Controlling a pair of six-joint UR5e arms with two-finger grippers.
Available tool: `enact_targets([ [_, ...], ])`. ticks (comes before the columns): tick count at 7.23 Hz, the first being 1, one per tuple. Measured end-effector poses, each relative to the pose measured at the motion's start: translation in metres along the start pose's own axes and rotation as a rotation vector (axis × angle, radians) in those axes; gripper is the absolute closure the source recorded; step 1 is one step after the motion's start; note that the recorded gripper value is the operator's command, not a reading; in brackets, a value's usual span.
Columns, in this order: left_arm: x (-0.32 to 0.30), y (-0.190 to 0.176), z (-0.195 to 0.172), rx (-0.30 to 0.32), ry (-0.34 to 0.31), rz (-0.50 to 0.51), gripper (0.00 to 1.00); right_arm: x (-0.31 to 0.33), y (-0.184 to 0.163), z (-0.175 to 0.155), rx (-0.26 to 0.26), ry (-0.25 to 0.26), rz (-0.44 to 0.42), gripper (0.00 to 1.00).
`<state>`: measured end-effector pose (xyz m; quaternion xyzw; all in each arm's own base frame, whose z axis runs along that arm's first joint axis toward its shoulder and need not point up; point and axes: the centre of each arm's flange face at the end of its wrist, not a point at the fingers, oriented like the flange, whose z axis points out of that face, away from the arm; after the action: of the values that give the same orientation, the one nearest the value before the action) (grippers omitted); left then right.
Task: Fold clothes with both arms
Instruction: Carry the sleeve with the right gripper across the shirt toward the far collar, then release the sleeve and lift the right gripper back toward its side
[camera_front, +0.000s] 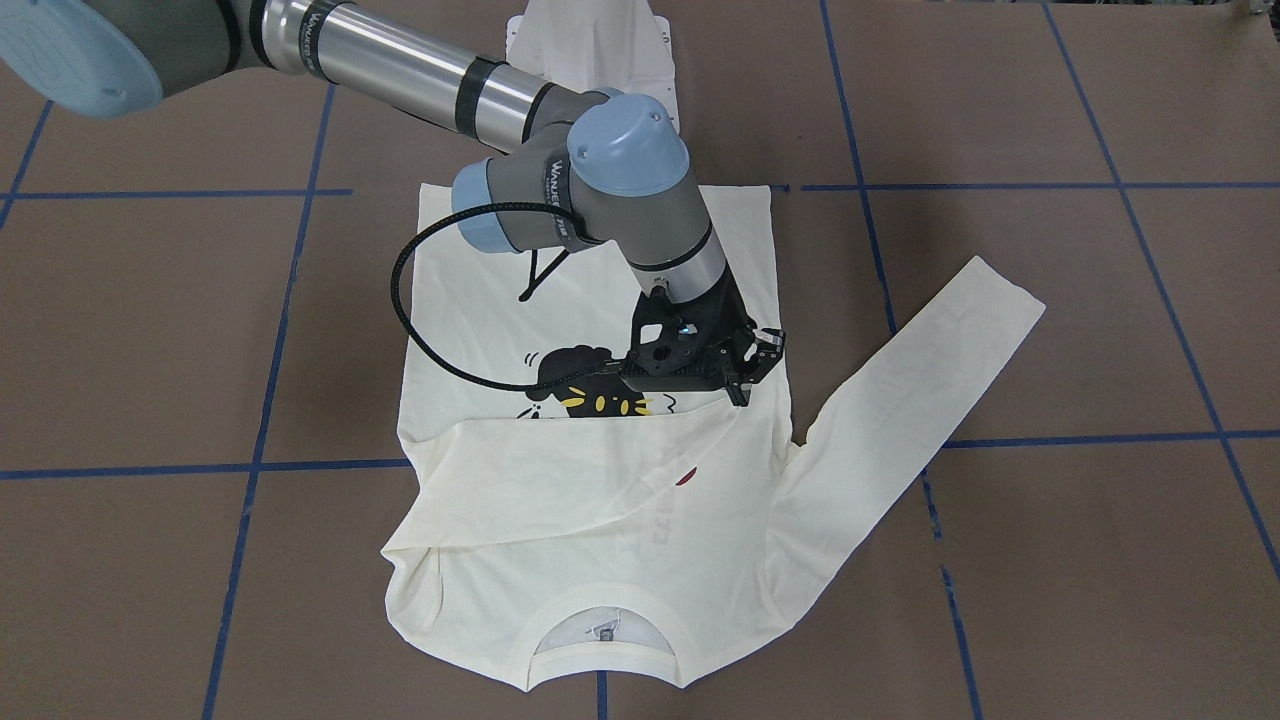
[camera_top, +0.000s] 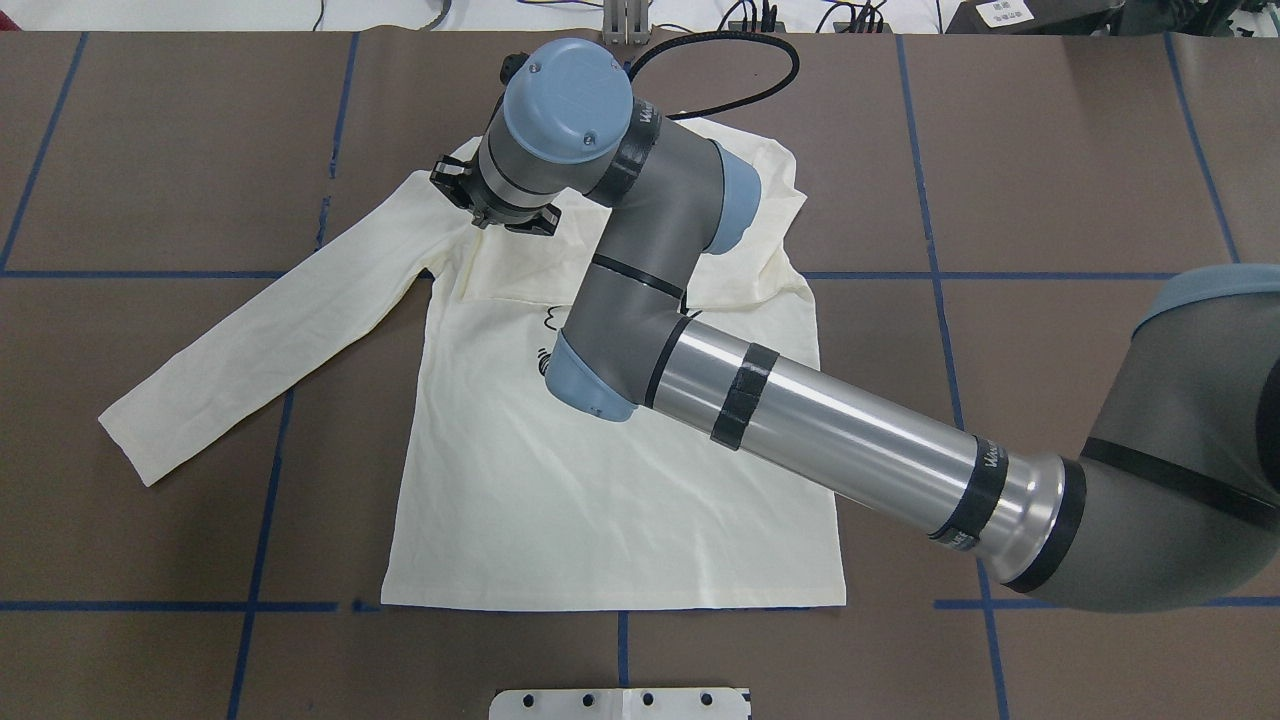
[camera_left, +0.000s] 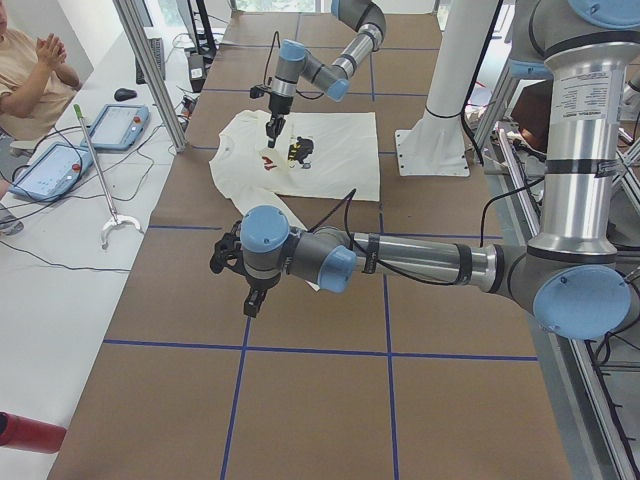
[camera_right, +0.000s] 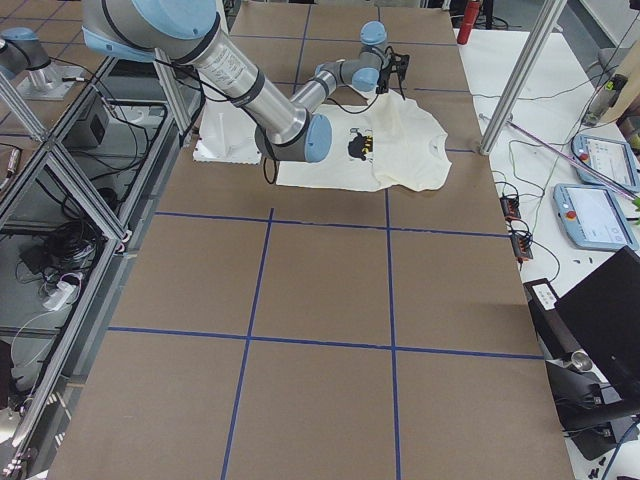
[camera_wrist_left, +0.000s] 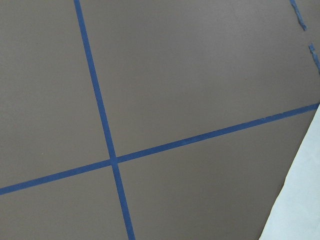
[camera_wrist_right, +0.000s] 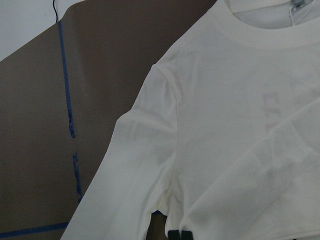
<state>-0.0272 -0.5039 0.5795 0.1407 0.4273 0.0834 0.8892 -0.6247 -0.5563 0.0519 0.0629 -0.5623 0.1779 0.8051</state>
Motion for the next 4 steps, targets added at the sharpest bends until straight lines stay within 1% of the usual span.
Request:
enact_targets([
  [1, -0.001, 0.002, 0.001, -0.002, 0.001, -0.001, 0.00, -0.011, -0.001, 0.004, 0.017, -0.001, 0.000, 0.28],
  [4, -0.005, 0.013, 0.004, -0.012, 0.002, -0.010, 0.00, -0.018, 0.001, 0.019, 0.063, -0.002, -0.003, 0.15],
])
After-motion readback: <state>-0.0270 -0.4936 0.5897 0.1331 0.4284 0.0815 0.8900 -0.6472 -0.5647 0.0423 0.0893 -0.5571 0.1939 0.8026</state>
